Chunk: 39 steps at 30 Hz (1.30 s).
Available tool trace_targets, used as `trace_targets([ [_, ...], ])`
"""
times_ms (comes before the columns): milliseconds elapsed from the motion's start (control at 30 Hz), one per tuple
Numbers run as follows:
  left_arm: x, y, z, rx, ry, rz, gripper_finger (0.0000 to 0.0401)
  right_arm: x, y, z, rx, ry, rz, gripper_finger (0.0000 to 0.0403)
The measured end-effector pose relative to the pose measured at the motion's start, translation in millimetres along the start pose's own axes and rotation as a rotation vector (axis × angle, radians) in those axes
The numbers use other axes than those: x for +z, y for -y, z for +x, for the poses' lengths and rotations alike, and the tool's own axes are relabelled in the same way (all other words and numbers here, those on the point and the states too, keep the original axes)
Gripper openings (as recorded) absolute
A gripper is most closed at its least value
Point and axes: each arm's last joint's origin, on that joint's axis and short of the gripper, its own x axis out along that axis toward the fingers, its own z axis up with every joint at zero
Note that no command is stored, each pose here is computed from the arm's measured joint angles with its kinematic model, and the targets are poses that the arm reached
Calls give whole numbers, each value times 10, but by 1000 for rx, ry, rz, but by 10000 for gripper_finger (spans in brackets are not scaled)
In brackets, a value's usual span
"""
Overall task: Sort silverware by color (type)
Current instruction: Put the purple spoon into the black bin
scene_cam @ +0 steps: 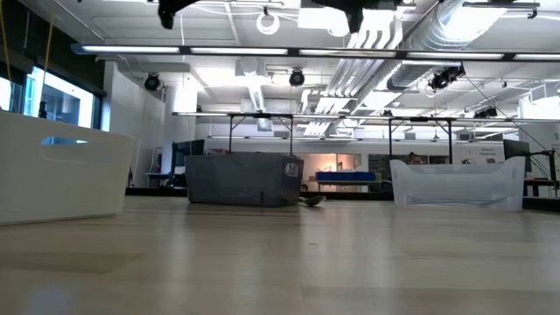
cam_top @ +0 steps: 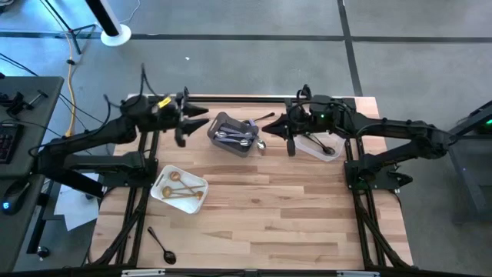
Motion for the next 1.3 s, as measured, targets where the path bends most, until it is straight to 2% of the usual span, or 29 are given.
trace_targets([
  [167, -82, 81, -169, -28, 27, -23, 174, -313, 0, 33, 20, 87, 73, 0],
  [333, -61, 128, -220, -53, 44, 12, 174, -389, -82, 38, 58, 223, 88, 0],
  [600, -89, 121, -178, -50, 25, 81, 174, -386, -100, 41, 48, 227, 80, 0],
  [1000, -146, 98, -87, -44, -13, 76, 174, -386, -100, 41, 47, 227, 80, 0],
  [1300, -85, 111, -96, -54, 48, 63, 170, -387, -99, 42, 46, 226, 80, 0],
])
